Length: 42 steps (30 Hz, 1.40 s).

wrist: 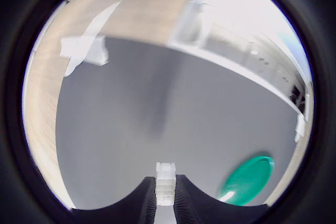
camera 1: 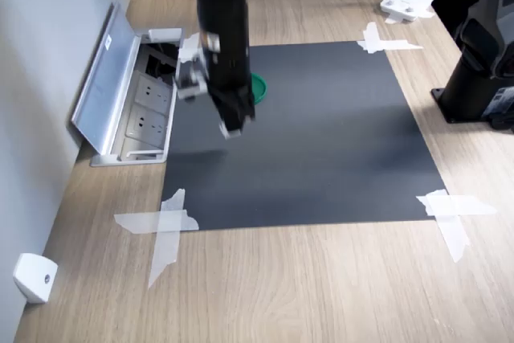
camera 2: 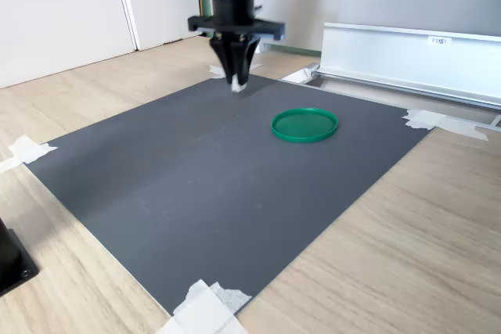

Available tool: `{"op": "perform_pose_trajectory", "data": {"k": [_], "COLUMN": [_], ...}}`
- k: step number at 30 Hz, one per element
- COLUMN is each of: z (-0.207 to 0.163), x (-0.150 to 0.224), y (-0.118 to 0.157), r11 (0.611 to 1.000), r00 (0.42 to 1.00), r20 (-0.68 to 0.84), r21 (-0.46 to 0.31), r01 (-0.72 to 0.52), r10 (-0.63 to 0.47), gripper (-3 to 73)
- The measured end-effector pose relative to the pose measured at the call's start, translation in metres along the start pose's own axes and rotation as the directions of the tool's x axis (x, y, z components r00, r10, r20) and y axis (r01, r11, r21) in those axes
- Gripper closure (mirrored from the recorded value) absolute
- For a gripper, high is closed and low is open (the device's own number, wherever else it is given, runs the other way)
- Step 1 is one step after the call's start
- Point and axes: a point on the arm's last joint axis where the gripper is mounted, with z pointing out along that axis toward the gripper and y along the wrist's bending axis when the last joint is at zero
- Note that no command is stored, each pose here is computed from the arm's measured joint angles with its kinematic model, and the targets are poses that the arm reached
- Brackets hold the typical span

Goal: Grasp a white terminal and put it on the green lid.

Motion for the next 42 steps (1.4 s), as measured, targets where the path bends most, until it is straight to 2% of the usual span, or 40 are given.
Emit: {"op": "perform_pose_trajectory", "data": {"k": [6, 12, 20, 28, 34, 39, 42], "z": [-0.021, -0.018, 0.009, 0.015, 0.027, 0.029, 0.029], "x": [0.017, 0.031, 0.049, 0.046, 0.047, 0.046, 0.046], "y": [-0.046, -0.069, -0.070, -0.074, -0.076, -0.077, -0.077], "r11": [0.997, 0.995, 0.995, 0.989, 0.988, 0.988, 0.989], "r00": [0.999, 0.996, 0.994, 0.998, 0.996, 0.997, 0.996], "r20": [-0.023, -0.071, -0.100, -0.047, -0.078, -0.082, -0.086], "r21": [0.057, 0.089, 0.100, 0.143, 0.150, 0.151, 0.149], "r01": [-0.042, -0.043, -0.025, -0.032, -0.033, -0.005, 0.024], "r10": [0.043, 0.049, 0.035, 0.039, 0.045, 0.017, -0.011], "gripper": [57.8, 57.8, 57.8, 57.8, 57.8, 52.3, 41.2]}}
